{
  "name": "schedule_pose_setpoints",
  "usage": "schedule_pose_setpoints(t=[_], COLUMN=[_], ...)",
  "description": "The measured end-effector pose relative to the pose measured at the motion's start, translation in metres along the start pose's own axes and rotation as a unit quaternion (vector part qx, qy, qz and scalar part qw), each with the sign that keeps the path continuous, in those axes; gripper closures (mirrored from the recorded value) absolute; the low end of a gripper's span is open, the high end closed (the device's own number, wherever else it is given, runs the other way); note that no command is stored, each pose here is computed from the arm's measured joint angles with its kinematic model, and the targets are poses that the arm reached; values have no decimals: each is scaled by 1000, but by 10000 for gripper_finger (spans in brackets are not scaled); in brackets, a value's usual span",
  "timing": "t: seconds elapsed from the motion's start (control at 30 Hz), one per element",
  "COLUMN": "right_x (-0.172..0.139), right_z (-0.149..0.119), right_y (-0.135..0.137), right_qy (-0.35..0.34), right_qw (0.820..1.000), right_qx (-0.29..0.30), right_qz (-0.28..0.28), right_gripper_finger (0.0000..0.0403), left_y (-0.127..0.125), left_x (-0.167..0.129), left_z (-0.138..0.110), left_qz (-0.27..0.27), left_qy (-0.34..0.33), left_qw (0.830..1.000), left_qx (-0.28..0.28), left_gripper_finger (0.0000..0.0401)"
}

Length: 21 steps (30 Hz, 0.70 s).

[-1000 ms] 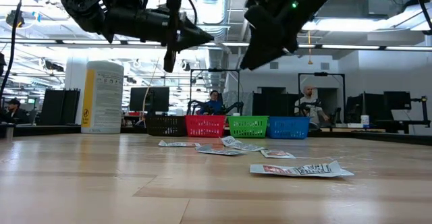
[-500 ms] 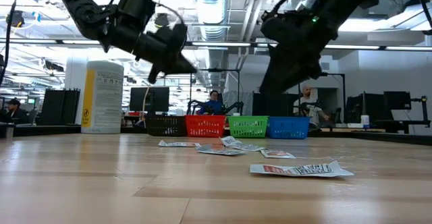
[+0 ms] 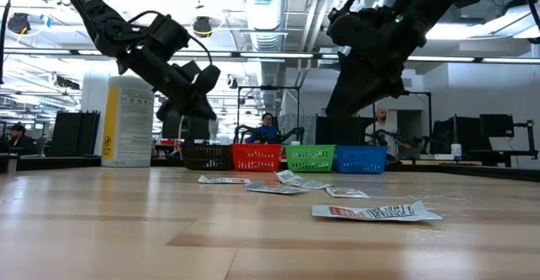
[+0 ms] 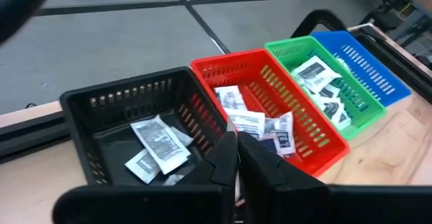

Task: Pick & Place First Aid Supplies
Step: Put the ointment pack into the black bin

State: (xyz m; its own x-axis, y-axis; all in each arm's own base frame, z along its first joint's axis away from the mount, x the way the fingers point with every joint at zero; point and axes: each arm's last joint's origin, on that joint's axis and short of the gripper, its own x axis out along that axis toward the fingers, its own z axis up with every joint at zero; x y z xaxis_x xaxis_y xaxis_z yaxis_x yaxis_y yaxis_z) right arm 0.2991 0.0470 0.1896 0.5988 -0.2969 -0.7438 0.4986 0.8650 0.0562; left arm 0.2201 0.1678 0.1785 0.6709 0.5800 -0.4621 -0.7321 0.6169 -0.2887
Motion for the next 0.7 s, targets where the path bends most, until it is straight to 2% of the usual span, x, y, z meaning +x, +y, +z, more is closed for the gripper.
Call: schedule_pose_setpoints(t=[0.2,0.47,0.7], right_x=[2,2,1], right_z=[2,2,7], right_y=[-3,-3,0], right_qy=[-1,-1,-22], right_qw=[1000,1000,1000], right_qx=[6,5,16], right_qz=[-5,-4,11], right_gripper_finger=[269,271,269], left_y=[4,5,4], left_x=[0,0,-1], left_z=[-1,-4,-14], left_qz=[9,14,23], left_qy=[9,25,71], left_qw=[1000,999,997], left_qx=[-2,14,19], left_gripper_finger=[378,331,313])
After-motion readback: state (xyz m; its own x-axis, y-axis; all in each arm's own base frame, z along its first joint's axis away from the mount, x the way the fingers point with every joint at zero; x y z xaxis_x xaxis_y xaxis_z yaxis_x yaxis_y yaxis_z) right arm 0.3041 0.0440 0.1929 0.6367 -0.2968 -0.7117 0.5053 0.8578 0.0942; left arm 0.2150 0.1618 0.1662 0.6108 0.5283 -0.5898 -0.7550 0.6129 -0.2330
